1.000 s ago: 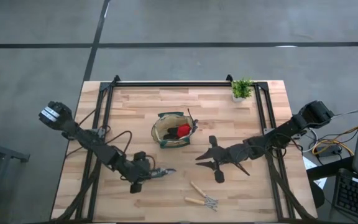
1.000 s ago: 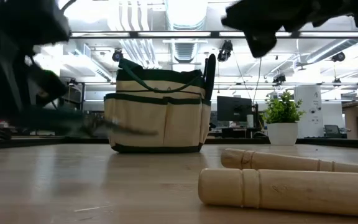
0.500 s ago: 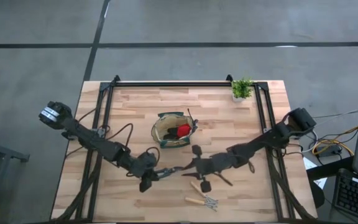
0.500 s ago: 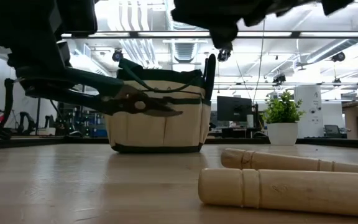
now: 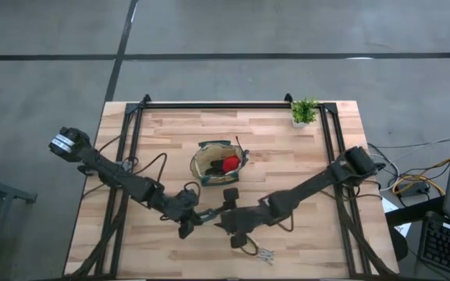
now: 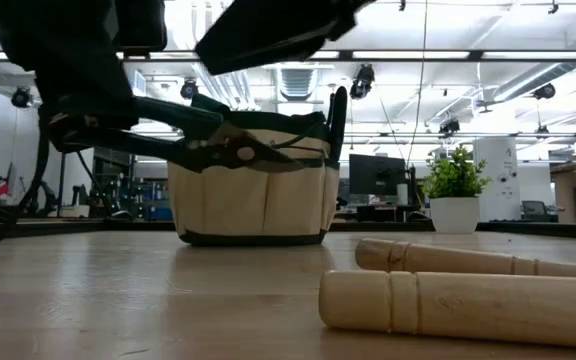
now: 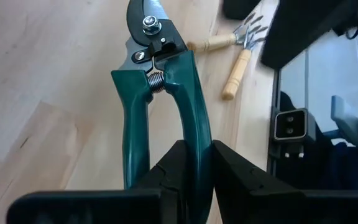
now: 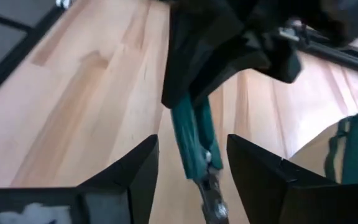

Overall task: Pick & Place Garden tools in Gardening bag
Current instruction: Put the green shear scissors into the brown gardening bag

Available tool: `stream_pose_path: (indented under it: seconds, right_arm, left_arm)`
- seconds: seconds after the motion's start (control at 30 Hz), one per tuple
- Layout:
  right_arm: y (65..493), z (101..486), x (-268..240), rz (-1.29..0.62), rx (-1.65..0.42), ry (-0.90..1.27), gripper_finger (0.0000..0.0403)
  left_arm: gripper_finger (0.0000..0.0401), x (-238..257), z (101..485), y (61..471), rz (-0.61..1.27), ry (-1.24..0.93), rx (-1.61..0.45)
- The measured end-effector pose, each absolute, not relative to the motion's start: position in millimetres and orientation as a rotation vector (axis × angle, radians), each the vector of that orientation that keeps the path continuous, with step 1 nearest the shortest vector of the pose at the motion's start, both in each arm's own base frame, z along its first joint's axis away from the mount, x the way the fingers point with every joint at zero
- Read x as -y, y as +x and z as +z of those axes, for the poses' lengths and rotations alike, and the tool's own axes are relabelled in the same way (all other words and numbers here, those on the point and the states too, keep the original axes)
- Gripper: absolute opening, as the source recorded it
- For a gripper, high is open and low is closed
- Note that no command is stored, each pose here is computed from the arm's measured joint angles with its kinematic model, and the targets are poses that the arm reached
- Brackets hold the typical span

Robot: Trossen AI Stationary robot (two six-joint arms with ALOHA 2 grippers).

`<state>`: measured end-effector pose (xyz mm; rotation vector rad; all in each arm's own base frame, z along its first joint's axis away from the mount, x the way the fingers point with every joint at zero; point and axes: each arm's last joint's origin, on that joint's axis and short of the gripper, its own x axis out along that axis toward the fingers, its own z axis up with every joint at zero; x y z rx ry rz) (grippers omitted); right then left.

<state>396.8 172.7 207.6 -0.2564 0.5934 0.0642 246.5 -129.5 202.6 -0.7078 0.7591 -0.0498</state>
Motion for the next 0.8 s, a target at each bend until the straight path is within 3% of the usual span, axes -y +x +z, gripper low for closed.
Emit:
stream_pose_path:
  seconds: [0.53,0.67,0.8]
  right_arm:
    - [427.8,194.4,-185.1,0.030,-0.729,-0.386,0.0184]
    - [429.1,194.5,-185.9,0.031,-0.725,-0.383,0.0160]
    - [429.0,194.5,-185.6,0.034,-0.728,-0.383,0.0107]
  left_arm:
    - [0.0058,130.1,207.2,249.1,-0.058,-0.708,-0.733]
    - [0.0058,130.7,209.9,250.1,-0.072,-0.693,-0.722]
    - [0.0058,130.8,210.1,250.2,-0.077,-0.689,-0.721]
